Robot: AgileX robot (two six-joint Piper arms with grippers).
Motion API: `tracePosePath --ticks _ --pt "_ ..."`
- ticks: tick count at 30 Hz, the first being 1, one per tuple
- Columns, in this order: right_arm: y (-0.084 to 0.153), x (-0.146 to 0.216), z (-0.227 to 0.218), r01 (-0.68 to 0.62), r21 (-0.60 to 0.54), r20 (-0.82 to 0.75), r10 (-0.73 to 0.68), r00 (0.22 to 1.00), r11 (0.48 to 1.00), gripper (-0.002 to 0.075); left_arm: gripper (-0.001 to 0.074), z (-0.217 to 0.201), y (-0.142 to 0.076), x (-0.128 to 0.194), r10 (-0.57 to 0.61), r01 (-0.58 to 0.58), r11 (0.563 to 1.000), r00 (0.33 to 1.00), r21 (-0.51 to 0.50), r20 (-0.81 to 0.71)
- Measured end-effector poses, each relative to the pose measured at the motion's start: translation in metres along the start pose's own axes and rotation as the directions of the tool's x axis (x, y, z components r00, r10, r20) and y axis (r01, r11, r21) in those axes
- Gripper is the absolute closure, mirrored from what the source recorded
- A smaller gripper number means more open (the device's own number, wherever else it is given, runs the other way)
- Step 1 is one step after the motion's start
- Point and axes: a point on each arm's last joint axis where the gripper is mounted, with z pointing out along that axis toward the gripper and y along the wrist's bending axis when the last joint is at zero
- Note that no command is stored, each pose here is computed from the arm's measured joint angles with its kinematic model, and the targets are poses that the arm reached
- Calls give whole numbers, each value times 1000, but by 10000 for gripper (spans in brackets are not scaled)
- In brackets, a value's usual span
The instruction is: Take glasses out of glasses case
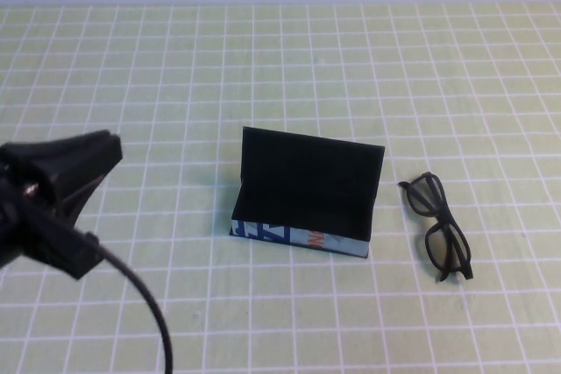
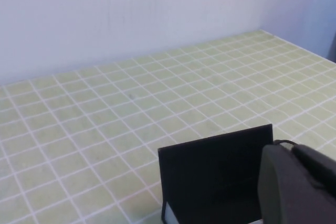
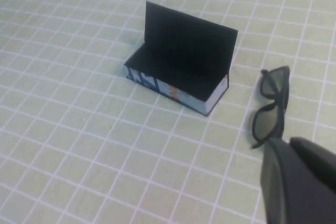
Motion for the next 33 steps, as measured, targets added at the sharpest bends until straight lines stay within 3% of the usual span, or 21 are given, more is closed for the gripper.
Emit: tracePosePath --ticks 8,17,24,33 --pt "-10 9 14 -29 34 120 24 992 999 741 739 -51 -15 38 20 1 984 993 -177 120" --pt "-40 15 52 -121 125 407 60 911 985 742 739 -80 -3 96 0 72 895 987 -441 162" --pt "-54 24 78 -103 189 366 27 930 977 742 739 -77 5 139 -95 122 858 992 -499 79" --pt "-59 23 88 -104 206 335 30 942 973 742 739 -79 8 143 -106 129 836 992 -533 74"
